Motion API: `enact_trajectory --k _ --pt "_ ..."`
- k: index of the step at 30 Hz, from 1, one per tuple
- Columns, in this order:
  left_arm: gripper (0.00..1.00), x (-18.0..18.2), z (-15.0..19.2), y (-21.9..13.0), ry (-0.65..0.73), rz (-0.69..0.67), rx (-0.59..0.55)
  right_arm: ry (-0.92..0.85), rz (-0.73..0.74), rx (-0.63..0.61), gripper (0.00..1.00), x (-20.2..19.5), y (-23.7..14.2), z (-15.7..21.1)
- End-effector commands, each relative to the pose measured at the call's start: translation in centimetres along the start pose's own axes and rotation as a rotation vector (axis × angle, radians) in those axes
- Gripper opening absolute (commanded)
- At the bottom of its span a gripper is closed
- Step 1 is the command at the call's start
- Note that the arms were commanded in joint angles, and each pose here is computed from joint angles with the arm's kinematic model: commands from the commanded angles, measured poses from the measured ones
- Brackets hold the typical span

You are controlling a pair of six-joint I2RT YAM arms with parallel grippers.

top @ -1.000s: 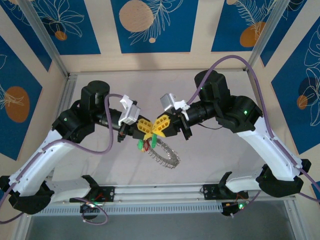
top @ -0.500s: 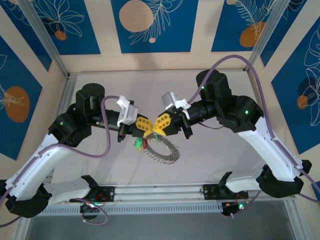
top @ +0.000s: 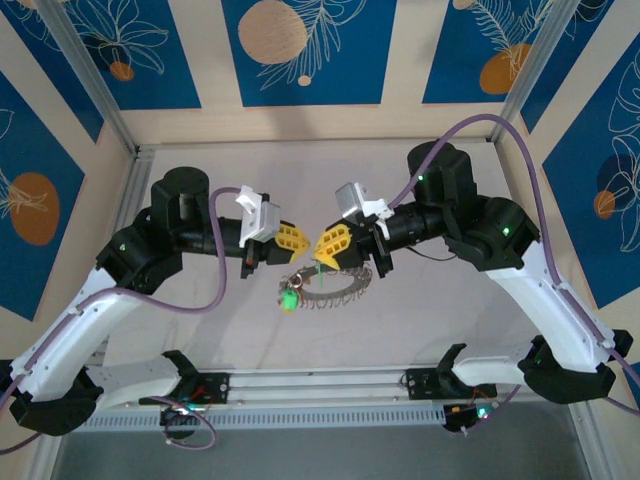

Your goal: Put the keys on the keyring

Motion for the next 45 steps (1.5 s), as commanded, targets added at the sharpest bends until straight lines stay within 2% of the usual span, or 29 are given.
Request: enact_trajectory --k 1,4,7,9,10,13,17,26,45 --pt "0.0 -0.6 -0.6 -0.6 0.018 -0.013 -0.021 -0.022 0.004 -0.039 0.0 0.3 -0.6 -0.7" --pt "0.0 -1.0 -0.5 -0.8 0.017 0.012 -0.015 -0.022 0.001 -0.041 0.0 0.3 -0.7 -0.7" --pt "0.03 -2.2 -0.4 -0.9 0.011 0.113 -0.003 -0.016 -0.02 -0.049 0.0 0.3 -0.7 -0.6" --pt "0.24 -2.8 -0.4 -1.1 0.016 0.162 -0.009 -0.014 -0.041 -0.058 0.0 0.3 -0.6 -0.7" --pt "0.31 -3.1 -0.4 -1.2 0.017 0.185 -0.011 -0.014 -0.052 -0.067 0.0 0.3 -0.6 -0.7" --pt "0.41 -3.5 -0.3 -1.3 0.02 0.204 -0.006 -0.012 -0.093 -0.098 0.0 0.4 -0.7 -1.2" --pt "0.39 -3.5 -0.2 -1.5 0.037 0.189 -0.01 0.005 -0.153 -0.121 0.0 0.4 -0.5 -1.7" --pt "0.33 -3.6 -0.8 -1.9 0.065 0.163 -0.031 0.012 -0.171 -0.119 0.0 0.1 0.1 -1.8" --pt "0.33 -3.2 -1.8 -1.1 0.065 0.213 -0.064 0.016 -0.183 -0.111 0.0 -0.1 0.7 -1.7"
Point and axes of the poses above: each hand's point on the last joint's axis, 136 mm out from that joint toward the fingers, its own y axis out along the fingers, its own x axis along the line the jaws close on, z = x × y, the point moved 6 cm from there along -y, back along the fingers, and after that the axes turned 14 degrees about -y, right-handed, at the moved point
